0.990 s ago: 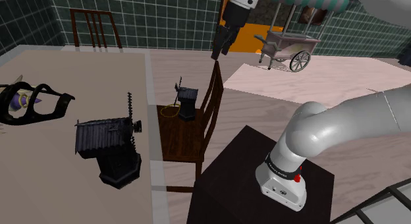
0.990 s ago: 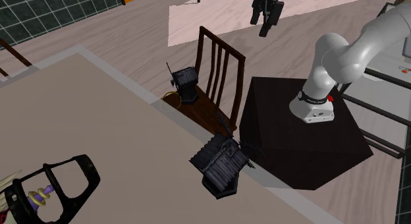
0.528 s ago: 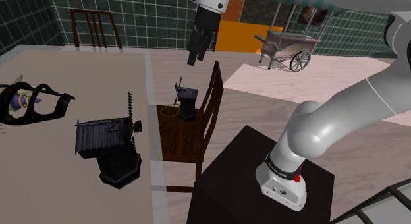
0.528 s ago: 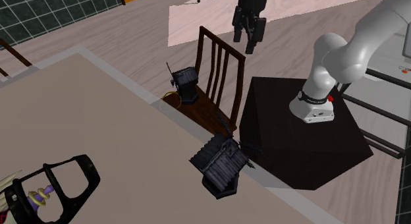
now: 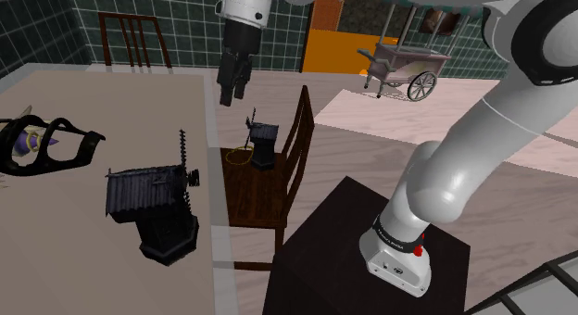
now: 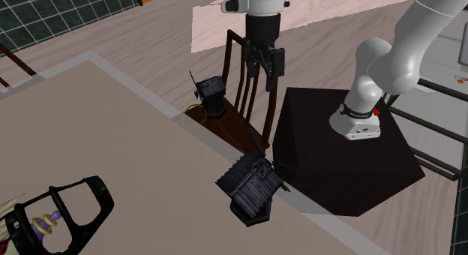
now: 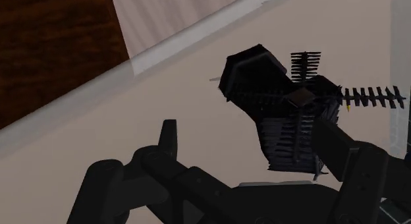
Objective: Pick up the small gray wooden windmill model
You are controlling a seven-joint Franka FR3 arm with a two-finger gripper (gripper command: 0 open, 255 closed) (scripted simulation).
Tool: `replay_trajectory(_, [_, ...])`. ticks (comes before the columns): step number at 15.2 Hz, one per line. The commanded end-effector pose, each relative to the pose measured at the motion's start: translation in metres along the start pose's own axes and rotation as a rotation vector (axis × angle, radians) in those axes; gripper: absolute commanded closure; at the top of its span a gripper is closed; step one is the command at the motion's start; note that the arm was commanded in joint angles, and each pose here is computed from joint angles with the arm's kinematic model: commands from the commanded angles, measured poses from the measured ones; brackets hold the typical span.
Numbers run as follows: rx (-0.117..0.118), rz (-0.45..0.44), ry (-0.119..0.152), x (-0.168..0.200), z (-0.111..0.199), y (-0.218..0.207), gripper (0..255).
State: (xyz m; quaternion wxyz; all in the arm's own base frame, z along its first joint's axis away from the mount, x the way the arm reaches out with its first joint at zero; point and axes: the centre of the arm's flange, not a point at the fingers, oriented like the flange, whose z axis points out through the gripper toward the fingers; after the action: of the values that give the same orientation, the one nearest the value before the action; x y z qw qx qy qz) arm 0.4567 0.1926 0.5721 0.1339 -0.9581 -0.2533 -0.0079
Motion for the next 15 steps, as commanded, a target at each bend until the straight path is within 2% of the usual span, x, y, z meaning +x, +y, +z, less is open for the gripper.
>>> replay_trajectory(1, [0.032, -0.042, -0.02, 0.021, 0.009, -0.009, 0])
replay_trajectory(8, [0.138, -0.186, -0.089, 0.09, 0.049, -0.057, 0])
replay_trajectory(9, [0.146, -0.197, -0.094, 0.095, 0.052, -0.061, 0])
replay_trajectory(15, [0.146, -0.197, -0.094, 0.092, 0.083, -0.053, 0])
